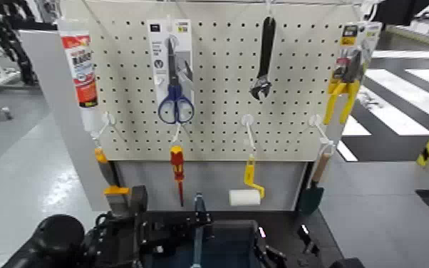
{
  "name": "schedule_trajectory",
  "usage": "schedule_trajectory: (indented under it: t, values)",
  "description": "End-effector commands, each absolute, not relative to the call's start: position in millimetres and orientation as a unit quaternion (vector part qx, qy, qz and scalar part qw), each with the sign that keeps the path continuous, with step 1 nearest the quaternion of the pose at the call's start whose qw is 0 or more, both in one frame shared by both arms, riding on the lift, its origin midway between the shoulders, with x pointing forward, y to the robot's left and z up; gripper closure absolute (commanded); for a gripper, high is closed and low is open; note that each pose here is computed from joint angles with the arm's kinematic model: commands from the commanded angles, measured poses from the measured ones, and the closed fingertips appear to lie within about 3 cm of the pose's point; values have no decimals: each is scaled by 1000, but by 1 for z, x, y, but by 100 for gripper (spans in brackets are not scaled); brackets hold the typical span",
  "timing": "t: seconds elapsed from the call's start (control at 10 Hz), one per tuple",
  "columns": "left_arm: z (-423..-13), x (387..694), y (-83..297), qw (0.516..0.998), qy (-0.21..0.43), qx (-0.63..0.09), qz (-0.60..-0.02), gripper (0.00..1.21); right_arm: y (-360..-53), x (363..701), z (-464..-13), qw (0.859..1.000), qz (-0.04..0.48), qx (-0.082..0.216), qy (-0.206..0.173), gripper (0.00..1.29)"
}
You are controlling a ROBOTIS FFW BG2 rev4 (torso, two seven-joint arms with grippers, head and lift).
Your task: Place the crate on the table.
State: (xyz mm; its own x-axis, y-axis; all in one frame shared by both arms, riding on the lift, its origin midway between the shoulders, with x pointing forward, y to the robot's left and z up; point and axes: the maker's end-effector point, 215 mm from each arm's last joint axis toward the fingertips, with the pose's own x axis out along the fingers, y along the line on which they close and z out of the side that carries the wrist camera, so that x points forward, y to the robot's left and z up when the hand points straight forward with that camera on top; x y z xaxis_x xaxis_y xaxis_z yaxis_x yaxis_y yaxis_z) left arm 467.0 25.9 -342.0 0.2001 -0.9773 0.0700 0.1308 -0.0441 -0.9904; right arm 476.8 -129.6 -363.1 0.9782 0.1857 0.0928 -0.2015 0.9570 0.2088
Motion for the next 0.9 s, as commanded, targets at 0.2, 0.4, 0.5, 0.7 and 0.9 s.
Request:
schedule_trajectory:
  t: [0.2,0.4,0.5,0.7,0.9]
  values:
    - [-342,470,27,589,389,-505,-496,16,-131,477,-363,989,97,109,-36,14]
    - [-347,476,32,621,376,-480,-493,15,-131,477,-364,989,96,109,-35,14]
    - [-347,479,33,642,364,-460,-493,15,-131,477,-364,989,97,108,-34,14]
    - [-346,487,33,687,338,-423,-486,15,-132,477,-364,989,97,107,-34,14]
    - [-350,499,46,754,319,-362,-445,15,-133,478,-365,989,97,106,-33,14]
